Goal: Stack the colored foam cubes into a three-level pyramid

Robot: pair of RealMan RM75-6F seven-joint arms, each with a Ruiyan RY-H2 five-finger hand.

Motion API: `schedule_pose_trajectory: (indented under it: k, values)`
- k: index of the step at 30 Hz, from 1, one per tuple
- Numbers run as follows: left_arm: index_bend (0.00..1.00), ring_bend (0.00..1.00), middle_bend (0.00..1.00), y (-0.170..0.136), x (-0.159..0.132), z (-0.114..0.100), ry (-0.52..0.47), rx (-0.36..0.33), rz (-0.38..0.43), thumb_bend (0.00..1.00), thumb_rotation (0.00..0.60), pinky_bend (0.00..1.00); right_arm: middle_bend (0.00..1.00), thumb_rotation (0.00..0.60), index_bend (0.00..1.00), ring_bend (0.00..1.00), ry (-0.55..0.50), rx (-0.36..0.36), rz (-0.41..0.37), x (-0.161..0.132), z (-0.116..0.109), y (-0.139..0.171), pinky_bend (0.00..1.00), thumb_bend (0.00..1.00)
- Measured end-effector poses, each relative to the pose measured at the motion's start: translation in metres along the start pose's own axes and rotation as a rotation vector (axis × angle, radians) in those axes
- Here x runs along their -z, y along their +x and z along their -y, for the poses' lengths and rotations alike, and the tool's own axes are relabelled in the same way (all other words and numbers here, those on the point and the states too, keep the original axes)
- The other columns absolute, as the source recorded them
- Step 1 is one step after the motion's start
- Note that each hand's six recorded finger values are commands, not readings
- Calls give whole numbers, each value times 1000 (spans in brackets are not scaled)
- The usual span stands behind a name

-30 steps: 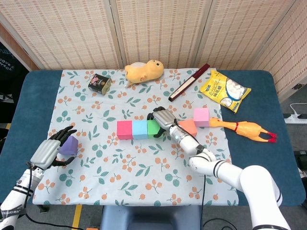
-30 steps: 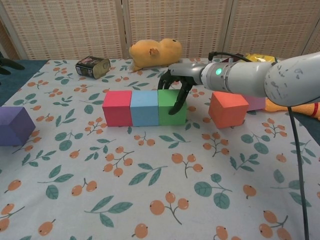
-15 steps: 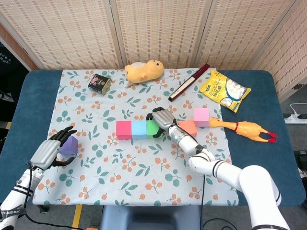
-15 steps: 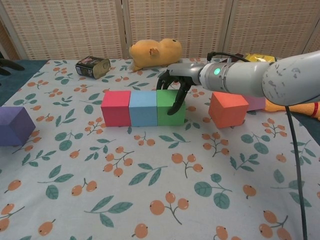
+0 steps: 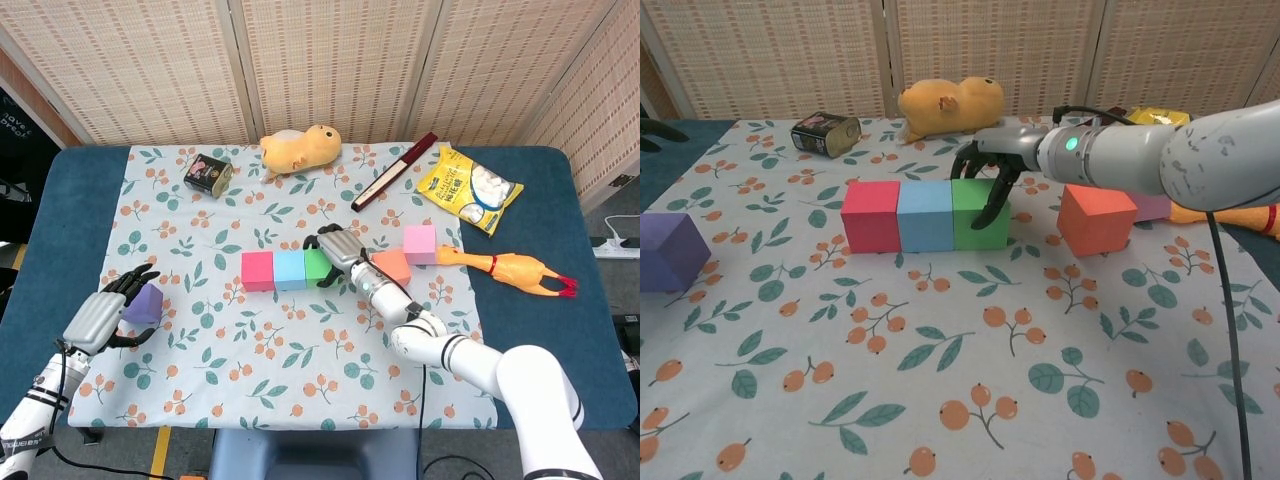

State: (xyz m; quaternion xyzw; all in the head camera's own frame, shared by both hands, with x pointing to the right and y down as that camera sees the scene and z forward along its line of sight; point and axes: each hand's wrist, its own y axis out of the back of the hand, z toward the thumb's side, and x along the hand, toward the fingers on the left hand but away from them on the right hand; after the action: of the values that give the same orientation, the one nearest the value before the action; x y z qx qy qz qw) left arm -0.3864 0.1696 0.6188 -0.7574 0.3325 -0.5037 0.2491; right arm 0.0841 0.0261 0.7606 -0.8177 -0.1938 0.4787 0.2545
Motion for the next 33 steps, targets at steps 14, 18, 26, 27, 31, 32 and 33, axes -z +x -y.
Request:
schedule_pose_trajectory:
  k: [14,18,26,27,31,32,33]
  values:
    - [89,76,0,1,0,1,2,5,1,281,600,184,165,600,0,55,6,-23,-3,-1,3,2,71,33]
    - [88,76,0,3,0,0,2,10,4,282,600,184,108,600,0,30,12,-21,-15,-3,-1,7,56,34]
    - [90,76,0,10,4,-2,20,19,-7,281,600,184,98,600,0,17,34,26,-44,1,-29,37,42,33]
    - [90,75,0,10,4,-2,24,19,-7,280,600,184,100,600,0,15,37,33,-44,3,-33,43,42,33]
    - [100,76,1,14,7,-3,58,14,-16,282,600,183,163,600,0,13,54,55,-24,17,-46,73,42,33]
    - [101,76,1,15,8,-3,65,16,-23,282,600,183,178,600,0,12,59,56,-14,22,-48,79,42,33]
    - [101,76,1,16,9,-3,70,19,-29,282,600,183,191,600,0,11,64,55,-1,27,-48,86,41,33]
